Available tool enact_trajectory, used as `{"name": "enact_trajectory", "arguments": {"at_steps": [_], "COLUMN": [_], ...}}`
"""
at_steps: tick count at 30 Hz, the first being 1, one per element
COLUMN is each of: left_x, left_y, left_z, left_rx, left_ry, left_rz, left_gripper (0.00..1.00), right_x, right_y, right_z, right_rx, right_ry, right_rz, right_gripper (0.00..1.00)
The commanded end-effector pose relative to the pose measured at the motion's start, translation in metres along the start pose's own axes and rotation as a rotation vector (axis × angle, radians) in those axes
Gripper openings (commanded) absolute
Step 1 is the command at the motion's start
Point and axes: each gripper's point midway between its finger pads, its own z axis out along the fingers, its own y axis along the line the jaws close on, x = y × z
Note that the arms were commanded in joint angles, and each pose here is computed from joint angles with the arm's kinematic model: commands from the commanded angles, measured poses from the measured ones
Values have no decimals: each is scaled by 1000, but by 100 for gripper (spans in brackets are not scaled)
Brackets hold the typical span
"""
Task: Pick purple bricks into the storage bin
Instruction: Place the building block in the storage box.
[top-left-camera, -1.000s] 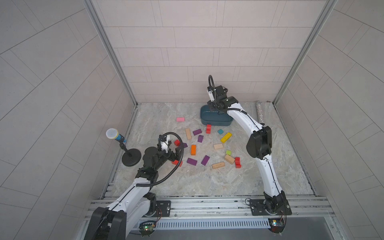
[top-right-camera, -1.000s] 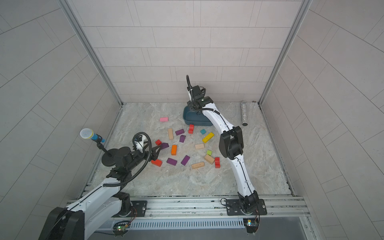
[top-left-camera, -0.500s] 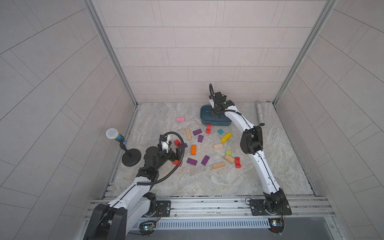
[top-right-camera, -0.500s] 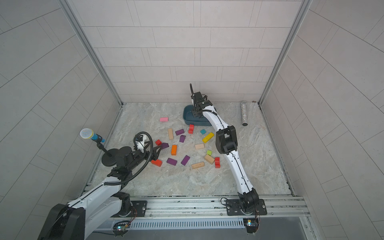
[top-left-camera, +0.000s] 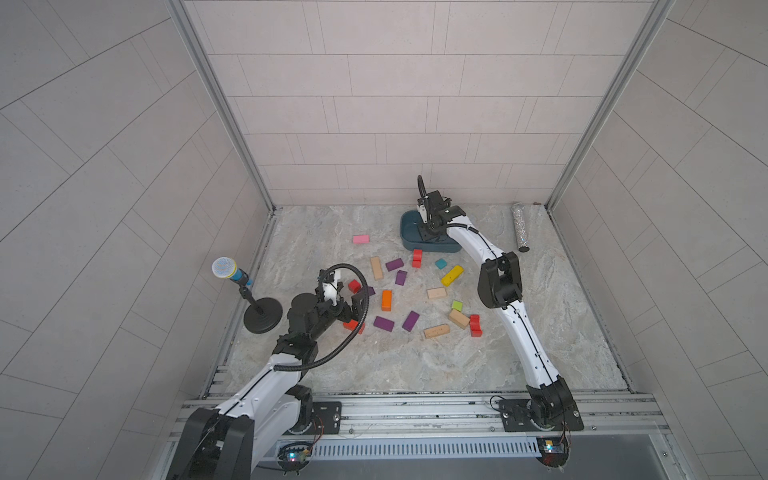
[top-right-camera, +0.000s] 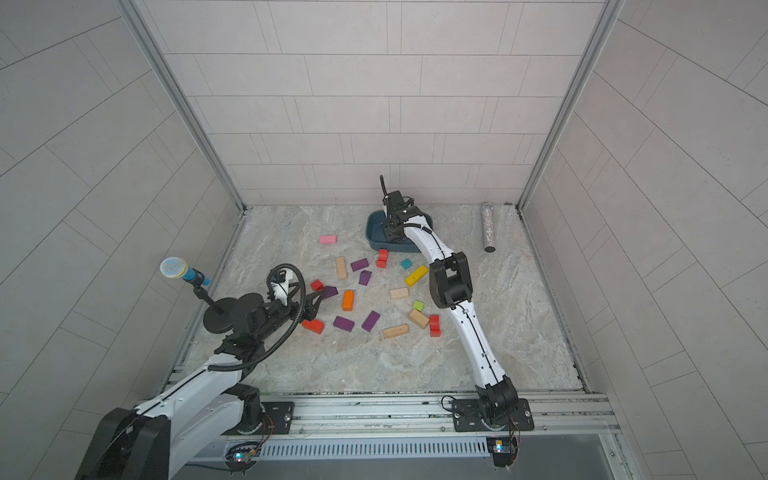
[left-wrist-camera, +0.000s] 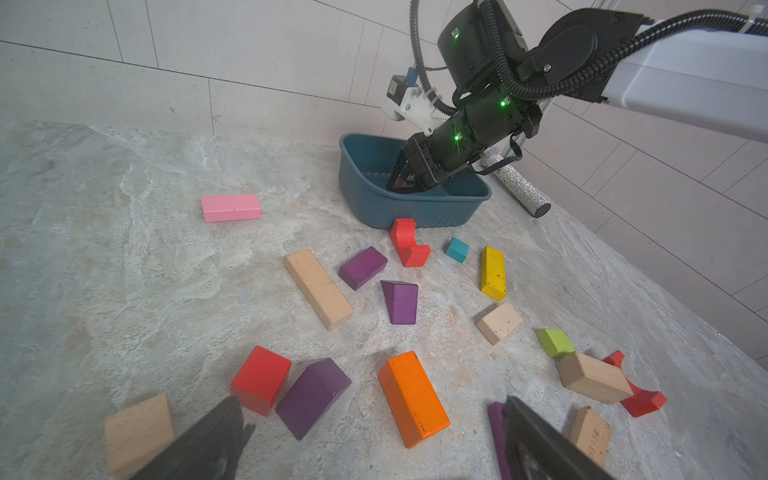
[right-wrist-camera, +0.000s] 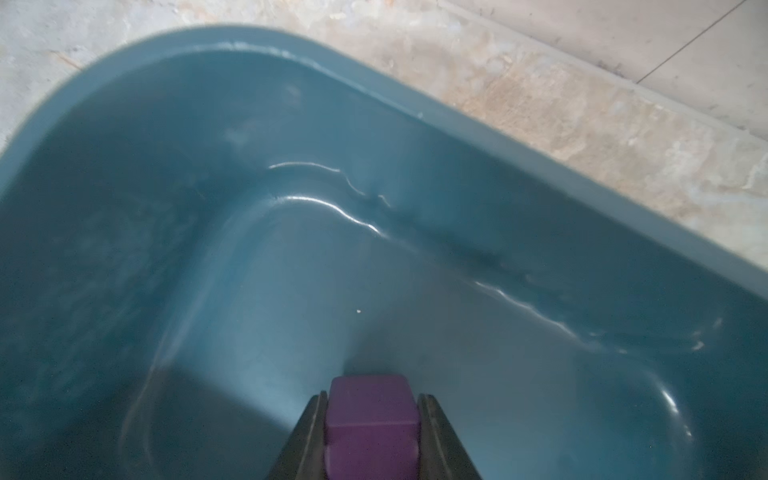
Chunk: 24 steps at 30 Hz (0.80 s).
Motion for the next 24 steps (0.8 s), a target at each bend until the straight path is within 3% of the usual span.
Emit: {"name": "enact_trajectory", "arguments": {"at_steps": [1,10,17,24], "left_x": [-14,-15,-17,-21], "left_y": [-5,-6,-7,-7], "left_z": [0,0,-2,-7], "left_rx": [12,20,16,3], "left_ry": [-43,-46,-51,-62], "left_rz": [20,25,26,36], "left_gripper": [100,100,100,100], "right_x": [11,-8,-36,-68], "right_y": [-2,-8,-15,-16], "right_z": [12,-11,-56,-131], "right_rx": [3,33,59,57], "right_ry": [32,-16,-81,-174], "right_rz": [11,5,-11,-32], "right_gripper": [7,54,75,85]}}
